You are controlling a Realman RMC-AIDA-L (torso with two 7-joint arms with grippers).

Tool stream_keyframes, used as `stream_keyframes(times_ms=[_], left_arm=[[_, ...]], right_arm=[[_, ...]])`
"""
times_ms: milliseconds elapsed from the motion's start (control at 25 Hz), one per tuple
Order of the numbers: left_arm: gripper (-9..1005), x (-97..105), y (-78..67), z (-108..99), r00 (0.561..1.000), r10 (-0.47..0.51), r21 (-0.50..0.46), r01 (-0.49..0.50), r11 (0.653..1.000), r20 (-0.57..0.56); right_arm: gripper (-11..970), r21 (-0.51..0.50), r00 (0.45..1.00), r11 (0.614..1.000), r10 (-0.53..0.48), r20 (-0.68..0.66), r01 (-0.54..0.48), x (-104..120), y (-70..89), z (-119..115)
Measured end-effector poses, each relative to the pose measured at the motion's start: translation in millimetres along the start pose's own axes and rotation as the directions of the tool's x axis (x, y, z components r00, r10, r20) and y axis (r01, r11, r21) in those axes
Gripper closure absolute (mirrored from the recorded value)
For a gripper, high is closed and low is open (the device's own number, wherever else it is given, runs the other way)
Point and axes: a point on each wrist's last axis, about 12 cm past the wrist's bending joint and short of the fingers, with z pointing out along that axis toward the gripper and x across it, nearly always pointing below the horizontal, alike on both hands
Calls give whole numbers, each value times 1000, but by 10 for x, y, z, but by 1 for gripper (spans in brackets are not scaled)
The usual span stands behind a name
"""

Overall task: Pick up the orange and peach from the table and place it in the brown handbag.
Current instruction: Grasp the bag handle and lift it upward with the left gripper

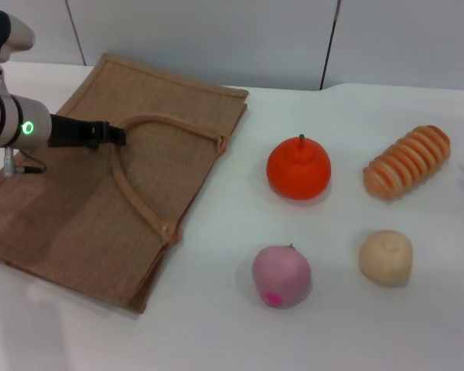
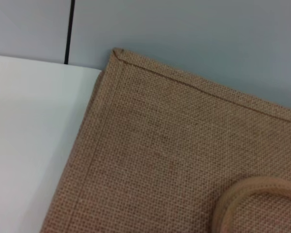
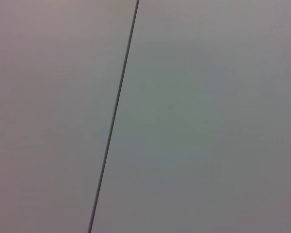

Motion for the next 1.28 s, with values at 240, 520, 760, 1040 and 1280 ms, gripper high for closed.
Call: stream_keyframes(times_ms=[240, 520, 760, 1040, 1280], left_arm=[[439, 8, -24, 16, 1000, 22, -2, -22, 1000, -14], [486, -5, -70, 37, 999, 43, 2, -43, 999, -26], [623, -4, -68, 35, 999, 45, 2, -45, 999, -31], [671, 18, -92, 72, 997, 56, -2, -56, 998, -59], [779, 20, -97, 81, 996, 61, -7, -61, 998, -57]], right_arm=[[204, 0, 1000, 1000, 0, 0, 0, 1, -1, -2], [204, 0, 1000, 1000, 1, -1, -1, 2, 3, -3], [204, 0, 1000, 1000, 2, 0, -2, 1, 3, -1], [205, -1, 1000, 1000, 3, 5, -3, -4, 8, -1], [205, -1, 1000, 1000, 3, 4, -3, -4, 8, -1]])
